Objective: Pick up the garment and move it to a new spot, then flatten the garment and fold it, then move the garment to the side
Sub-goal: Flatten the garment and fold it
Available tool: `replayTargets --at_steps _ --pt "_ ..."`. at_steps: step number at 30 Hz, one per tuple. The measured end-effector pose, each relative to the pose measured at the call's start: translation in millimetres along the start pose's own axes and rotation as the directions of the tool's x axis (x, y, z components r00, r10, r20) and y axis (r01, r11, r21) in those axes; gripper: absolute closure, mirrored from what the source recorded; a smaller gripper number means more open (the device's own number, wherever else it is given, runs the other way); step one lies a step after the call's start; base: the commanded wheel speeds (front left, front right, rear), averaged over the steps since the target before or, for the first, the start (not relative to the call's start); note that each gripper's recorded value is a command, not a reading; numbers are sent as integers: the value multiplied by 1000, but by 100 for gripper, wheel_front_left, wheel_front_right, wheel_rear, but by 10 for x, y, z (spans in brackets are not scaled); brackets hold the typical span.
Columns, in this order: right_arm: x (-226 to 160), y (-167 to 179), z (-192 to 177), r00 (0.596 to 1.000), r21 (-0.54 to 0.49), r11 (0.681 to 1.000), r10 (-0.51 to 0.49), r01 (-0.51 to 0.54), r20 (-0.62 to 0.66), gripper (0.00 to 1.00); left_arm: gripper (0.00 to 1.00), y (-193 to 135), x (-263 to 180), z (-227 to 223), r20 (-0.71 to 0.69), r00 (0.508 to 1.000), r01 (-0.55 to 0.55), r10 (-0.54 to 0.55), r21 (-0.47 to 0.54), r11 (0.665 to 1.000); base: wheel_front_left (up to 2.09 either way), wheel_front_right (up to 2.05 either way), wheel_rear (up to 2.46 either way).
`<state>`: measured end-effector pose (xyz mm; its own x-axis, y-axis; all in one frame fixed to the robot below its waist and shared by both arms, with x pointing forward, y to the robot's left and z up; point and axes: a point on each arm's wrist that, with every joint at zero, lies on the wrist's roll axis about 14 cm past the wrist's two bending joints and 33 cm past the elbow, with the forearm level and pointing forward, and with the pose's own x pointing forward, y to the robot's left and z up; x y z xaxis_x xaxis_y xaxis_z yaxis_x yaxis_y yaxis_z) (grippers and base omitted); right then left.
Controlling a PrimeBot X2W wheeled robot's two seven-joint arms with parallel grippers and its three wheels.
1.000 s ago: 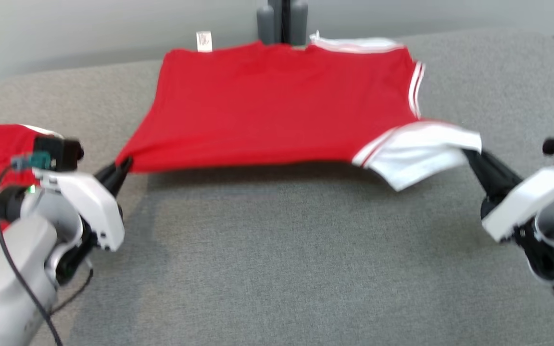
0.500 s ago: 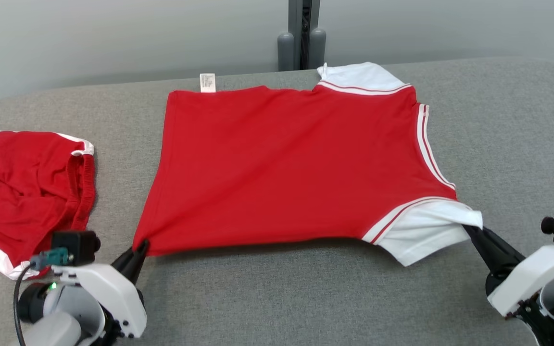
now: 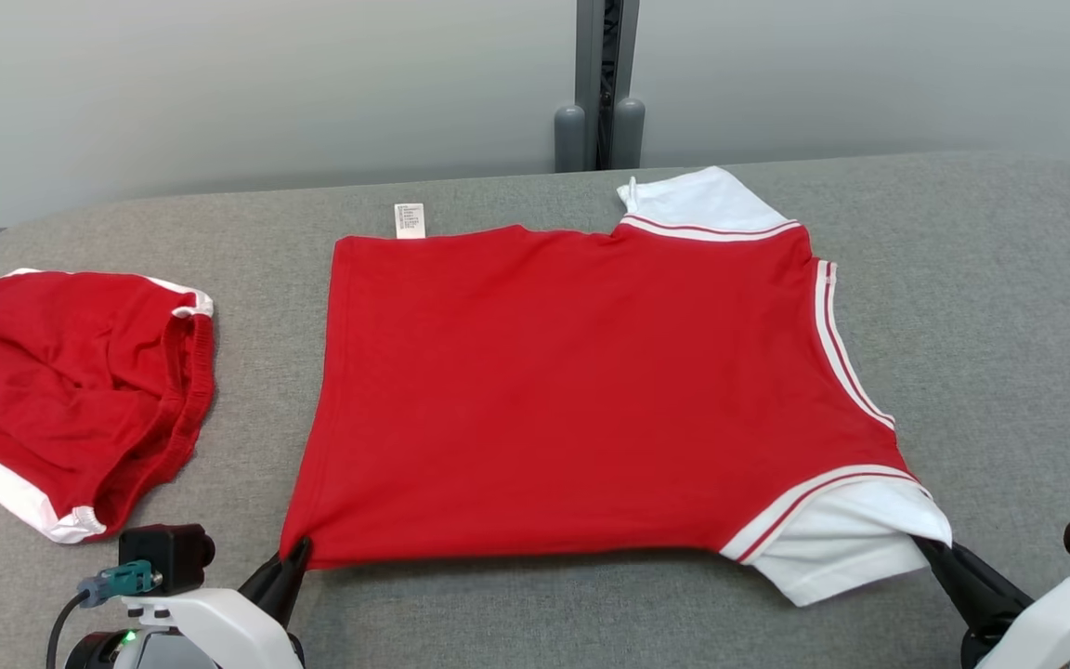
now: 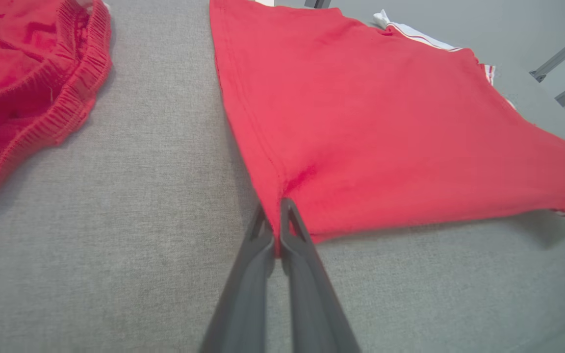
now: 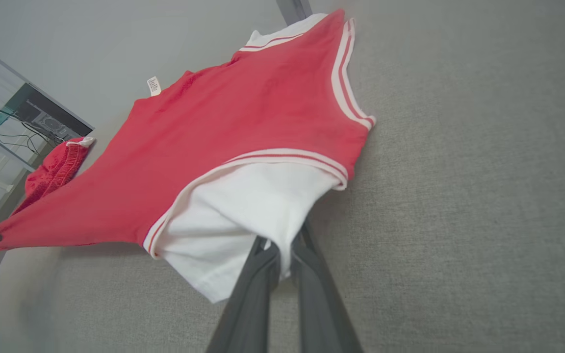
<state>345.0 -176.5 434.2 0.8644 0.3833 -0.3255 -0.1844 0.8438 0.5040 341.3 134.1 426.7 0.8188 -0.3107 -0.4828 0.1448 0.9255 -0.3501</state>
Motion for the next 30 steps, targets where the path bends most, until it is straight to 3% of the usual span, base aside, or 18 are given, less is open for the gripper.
replayTargets --at_steps 17,21,30 --pt "-8 272 27 999 47 999 21 -20 -24 100 100 -64 47 76 26 999 19 -18 -16 1000 0 0 0" --pt "-8 167 -132 987 39 999 -7 14 -159 100 100 -34 120 62 -11 1000 23 -23 8 1000 0 0 0" --pt "88 125 -44 931 -12 1000 -24 21 -365 100 100 15 288 167 -117 992 45 -41 32 998 0 0 0"
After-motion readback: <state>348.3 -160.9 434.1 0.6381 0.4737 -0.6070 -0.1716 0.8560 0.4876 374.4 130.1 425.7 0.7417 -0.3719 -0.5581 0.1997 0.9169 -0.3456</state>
